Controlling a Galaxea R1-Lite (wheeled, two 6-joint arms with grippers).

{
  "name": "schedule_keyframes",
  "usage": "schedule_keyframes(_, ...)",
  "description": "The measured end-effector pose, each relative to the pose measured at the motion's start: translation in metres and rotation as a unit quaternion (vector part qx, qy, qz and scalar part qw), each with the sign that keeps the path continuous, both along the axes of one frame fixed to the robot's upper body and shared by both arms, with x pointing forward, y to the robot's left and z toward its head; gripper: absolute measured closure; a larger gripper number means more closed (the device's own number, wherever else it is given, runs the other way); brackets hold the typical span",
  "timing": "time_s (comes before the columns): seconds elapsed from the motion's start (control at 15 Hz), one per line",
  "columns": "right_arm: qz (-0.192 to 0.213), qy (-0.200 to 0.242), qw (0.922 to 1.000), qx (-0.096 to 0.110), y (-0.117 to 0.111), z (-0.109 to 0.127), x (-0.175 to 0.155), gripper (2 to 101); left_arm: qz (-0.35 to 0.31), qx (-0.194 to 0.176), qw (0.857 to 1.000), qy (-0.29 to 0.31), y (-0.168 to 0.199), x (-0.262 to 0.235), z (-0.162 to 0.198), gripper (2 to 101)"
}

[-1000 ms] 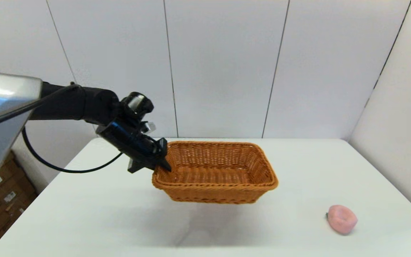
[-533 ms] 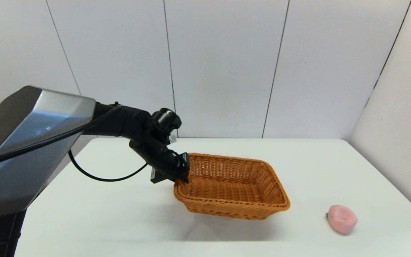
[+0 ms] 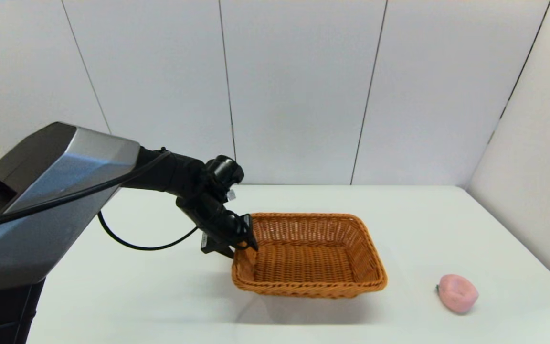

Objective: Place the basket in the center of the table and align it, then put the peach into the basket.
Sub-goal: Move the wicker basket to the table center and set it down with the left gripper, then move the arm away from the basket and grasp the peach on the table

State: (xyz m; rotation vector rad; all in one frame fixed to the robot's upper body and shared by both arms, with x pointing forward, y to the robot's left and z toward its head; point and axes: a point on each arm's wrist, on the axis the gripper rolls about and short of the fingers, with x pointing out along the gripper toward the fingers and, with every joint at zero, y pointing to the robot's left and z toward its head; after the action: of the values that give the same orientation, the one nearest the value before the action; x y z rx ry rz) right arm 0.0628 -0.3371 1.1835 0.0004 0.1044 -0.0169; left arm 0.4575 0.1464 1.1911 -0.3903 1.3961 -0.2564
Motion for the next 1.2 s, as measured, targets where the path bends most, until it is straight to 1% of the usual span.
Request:
schedule_keyframes(0.13, 0.0, 0.0, 1.0, 0.001, 0.0, 0.0, 0.0, 5.2, -0.005, -0.001, 1.0, -0.025, 0.005, 0.001, 0.014, 39.6)
schedule_keyframes(0.33, 0.0, 0.0, 1.0, 0.002, 0.0, 0.0, 0.0, 5.2, -0.003, 0.023, 0.995, -0.1, 0.028, 0.005, 0.055, 28.8)
schedule_keyframes(0.47, 0.0, 0.0, 1.0, 0.002, 0.0, 0.0, 0.0, 5.2, 0.002, 0.056, 0.988, -0.143, 0.059, -0.001, 0.089, 23.6)
schedule_keyframes(0.6, 0.0, 0.0, 1.0, 0.001, 0.0, 0.0, 0.0, 5.2, 0.013, 0.089, 0.982, -0.167, 0.093, -0.022, 0.123, 19.7)
schedule_keyframes(0.73, 0.0, 0.0, 1.0, 0.002, 0.0, 0.0, 0.0, 5.2, 0.033, 0.118, 0.974, -0.192, 0.124, -0.057, 0.157, 16.6)
schedule_keyframes(0.8, 0.0, 0.0, 1.0, 0.002, 0.0, 0.0, 0.0, 5.2, 0.046, 0.137, 0.967, -0.209, 0.139, -0.081, 0.172, 15.2)
schedule_keyframes(0.93, 0.0, 0.0, 1.0, 0.002, 0.0, 0.0, 0.0, 5.2, 0.07, 0.158, 0.955, -0.241, 0.158, -0.13, 0.192, 13.2)
schedule_keyframes(1.07, 0.0, 0.0, 1.0, 0.002, 0.0, 0.0, 0.0, 5.2, 0.088, 0.172, 0.943, -0.271, 0.17, -0.189, 0.198, 11.5)
schedule_keyframes(1.2, 0.0, 0.0, 1.0, 0.002, 0.0, 0.0, 0.0, 5.2, 0.105, 0.184, 0.93, -0.302, 0.178, -0.245, 0.188, 10.1)
